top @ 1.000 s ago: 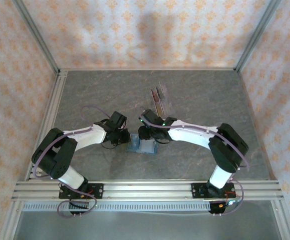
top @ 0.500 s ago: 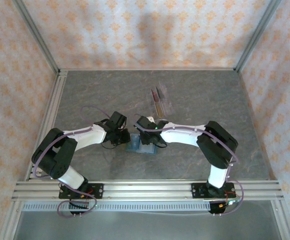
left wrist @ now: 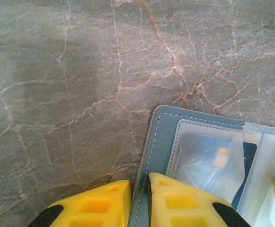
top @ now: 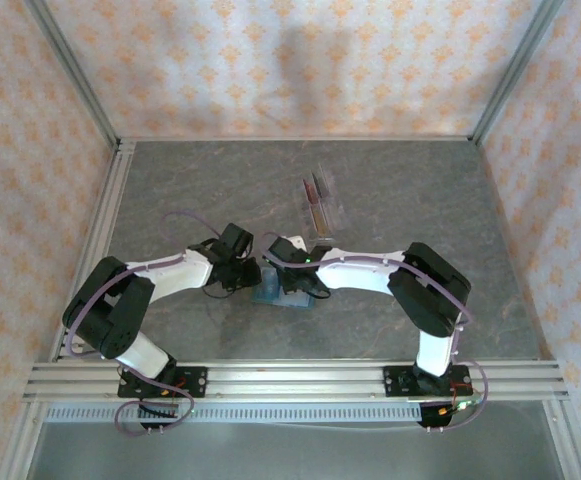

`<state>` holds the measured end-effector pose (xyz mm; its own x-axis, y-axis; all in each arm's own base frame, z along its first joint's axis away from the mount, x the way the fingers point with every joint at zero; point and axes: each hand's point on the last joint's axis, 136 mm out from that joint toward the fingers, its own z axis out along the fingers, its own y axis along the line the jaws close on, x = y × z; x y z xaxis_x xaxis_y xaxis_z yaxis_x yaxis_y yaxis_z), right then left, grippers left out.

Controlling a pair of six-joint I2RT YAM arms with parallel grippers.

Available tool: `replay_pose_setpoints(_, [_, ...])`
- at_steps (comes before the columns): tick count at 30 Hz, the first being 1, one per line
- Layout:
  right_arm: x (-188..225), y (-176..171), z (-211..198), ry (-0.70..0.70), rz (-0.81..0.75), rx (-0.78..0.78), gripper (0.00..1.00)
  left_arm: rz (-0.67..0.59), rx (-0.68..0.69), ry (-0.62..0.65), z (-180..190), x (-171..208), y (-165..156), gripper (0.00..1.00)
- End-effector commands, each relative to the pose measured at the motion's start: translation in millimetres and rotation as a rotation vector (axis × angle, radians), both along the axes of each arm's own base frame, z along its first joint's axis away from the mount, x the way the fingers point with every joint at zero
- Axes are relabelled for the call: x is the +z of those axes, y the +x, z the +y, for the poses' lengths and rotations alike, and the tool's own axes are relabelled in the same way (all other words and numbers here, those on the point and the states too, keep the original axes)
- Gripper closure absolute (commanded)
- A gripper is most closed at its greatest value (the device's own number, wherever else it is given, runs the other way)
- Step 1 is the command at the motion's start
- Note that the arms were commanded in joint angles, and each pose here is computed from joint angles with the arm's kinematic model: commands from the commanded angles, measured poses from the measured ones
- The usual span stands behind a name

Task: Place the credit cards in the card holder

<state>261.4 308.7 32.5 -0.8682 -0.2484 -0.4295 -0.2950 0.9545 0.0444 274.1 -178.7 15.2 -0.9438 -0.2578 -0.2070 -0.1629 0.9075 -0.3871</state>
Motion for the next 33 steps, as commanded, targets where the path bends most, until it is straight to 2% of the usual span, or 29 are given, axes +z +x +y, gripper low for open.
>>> replay_pose_setpoints(1, [13.3, 6.1, 4.1, -0.018, -0.023, 0.012, 0.96, 0.084, 0.000, 0.009, 3.6, -17.2, -23.5, 0.82])
replay_pose_setpoints(3, [22.1, 9.5, 11.6, 0.001, -0.029, 0.025, 1.00, 0.086, 0.009, 0.007, 3.3, -17.3, -25.2, 0.82])
replay_pose_setpoints(12, [37.7, 13.5, 44.5, 0.144, 0.012, 0.062, 1.00, 0.062, 0.046, 0.004, 4.0, -12.9, -32.3, 0.82])
replay_pose_setpoints(17, [38.0, 9.2, 63.0, 0.260, 0.081, 0.073, 0.80, 0.058, 0.065, -0.004, 2.2, -14.9, -31.7, 0.82])
replay_pose_setpoints(20, [37.7, 8.4, 70.1, 0.329, 0.114, 0.065, 0.73, 0.057, 0.068, -0.010, -0.5, -16.4, -30.9, 0.82])
replay_pose_setpoints(29, [46.7, 7.6, 86.6, 0.576, 0.201, 0.042, 0.61, 0.050, 0.086, -0.007, 0.6, -13.4, -30.8, 0.82])
replay_pose_setpoints(33, [52.9, 8.9, 94.7, 0.641, 0.207, 0.050, 0.59, 0.030, 0.114, 0.018, 9.6, -8.7, -31.6, 0.82])
